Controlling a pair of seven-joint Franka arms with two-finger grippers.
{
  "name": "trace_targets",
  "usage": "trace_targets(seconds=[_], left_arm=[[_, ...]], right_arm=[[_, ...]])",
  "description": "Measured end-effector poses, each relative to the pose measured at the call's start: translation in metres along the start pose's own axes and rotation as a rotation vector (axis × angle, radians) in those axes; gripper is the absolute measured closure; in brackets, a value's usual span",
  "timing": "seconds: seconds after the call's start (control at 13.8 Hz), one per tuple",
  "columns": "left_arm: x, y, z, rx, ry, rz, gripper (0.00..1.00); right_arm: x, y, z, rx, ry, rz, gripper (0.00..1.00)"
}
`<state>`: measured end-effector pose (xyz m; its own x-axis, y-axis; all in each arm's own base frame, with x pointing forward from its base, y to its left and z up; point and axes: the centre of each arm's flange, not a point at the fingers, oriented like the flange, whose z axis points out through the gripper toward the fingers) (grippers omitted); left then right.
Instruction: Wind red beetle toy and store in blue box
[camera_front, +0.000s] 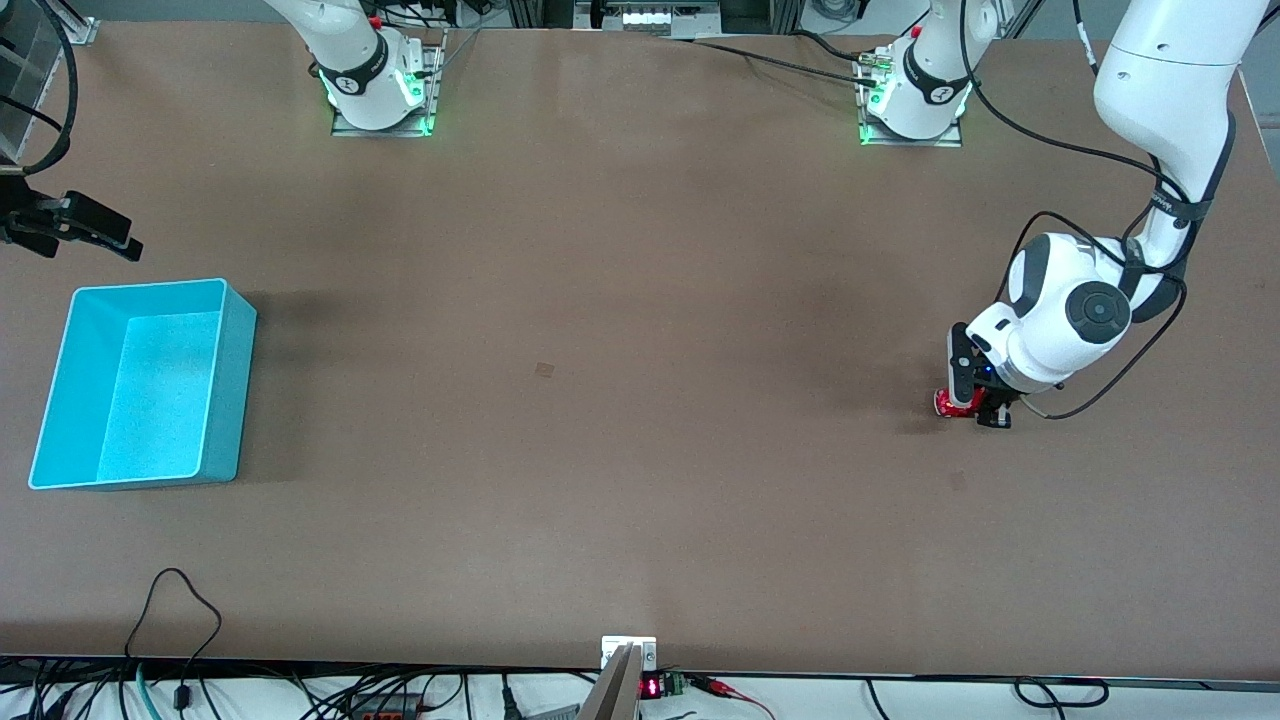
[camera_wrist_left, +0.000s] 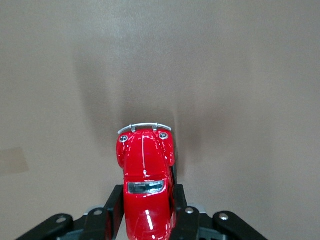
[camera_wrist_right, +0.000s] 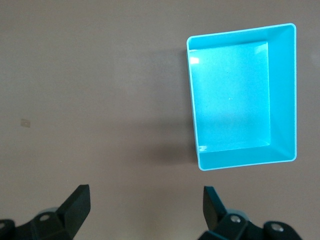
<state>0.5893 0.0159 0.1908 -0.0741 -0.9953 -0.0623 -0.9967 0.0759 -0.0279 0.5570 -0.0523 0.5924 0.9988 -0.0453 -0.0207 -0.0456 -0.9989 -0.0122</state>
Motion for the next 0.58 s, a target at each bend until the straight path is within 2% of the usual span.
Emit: trace_targets(seconds=[0.22,0.58], left_arm=[[-0.014,0.001,0.001,0.000,-0.001,-0.010,0.56],[-0.084,0.009,0.005,0.003,-0.006,-0.022,0.56]], right_arm=[[0.000,0.000,0.000,0.000,0.000,0.000,0.00],[0.000,0.000,0.000,0.000,-0.001,0.000,0.00]])
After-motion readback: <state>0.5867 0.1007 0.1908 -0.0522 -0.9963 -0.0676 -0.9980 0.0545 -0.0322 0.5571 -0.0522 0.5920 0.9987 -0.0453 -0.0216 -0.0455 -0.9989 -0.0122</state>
